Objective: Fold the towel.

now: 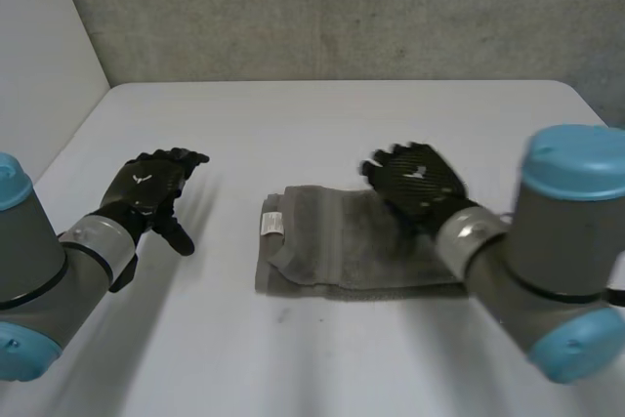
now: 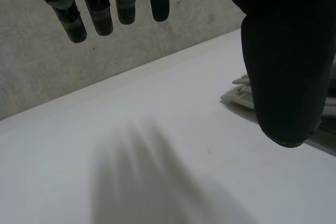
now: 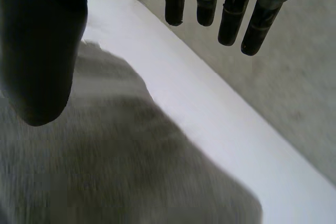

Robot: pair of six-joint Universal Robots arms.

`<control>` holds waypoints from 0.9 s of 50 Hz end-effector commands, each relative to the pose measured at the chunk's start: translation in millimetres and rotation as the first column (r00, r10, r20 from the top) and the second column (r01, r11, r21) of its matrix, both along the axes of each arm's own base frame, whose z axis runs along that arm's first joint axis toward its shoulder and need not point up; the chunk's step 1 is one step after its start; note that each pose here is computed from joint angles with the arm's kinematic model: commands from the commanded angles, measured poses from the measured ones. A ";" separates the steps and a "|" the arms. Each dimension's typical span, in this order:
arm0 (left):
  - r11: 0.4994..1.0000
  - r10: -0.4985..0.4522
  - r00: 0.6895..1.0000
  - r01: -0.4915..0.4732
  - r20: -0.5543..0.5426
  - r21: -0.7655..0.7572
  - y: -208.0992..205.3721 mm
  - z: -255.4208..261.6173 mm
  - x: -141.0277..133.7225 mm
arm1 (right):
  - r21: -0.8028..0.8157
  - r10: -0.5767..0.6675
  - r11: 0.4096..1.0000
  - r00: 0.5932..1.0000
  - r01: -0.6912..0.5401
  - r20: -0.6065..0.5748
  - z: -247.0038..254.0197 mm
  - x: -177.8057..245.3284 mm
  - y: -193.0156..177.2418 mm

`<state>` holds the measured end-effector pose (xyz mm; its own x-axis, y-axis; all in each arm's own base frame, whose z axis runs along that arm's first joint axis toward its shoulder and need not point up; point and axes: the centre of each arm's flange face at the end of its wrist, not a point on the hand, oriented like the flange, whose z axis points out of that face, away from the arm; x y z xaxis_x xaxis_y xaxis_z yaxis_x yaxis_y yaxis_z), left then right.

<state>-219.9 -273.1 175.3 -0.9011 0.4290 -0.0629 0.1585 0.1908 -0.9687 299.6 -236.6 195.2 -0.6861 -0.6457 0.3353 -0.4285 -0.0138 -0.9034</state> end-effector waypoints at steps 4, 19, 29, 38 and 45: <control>0.995 -0.094 0.996 0.094 -0.002 -0.023 18.0 5.6 -27.1 | 0.181 -0.133 0.974 0.991 0.137 -0.032 -45.2 -72.4 -21.4; 0.994 -0.112 0.994 0.112 -0.002 -0.008 26.4 2.5 -31.0 | -0.044 -0.233 0.972 0.969 0.230 -0.079 -38.4 -91.3 -50.9; 0.993 -0.108 0.994 0.106 -0.015 -0.060 25.1 20.9 -31.1 | -0.290 0.155 0.933 0.966 -0.212 -0.208 -9.6 44.1 15.5; 0.989 -0.084 0.996 0.079 -0.034 -0.124 22.0 44.0 -28.0 | -0.122 0.409 0.864 0.822 -0.488 -0.395 -63.8 96.8 81.7; 0.991 -0.044 0.998 0.038 -0.050 -0.129 21.1 54.8 -30.3 | -0.108 0.368 0.901 0.870 -0.421 -0.327 -40.3 91.0 80.5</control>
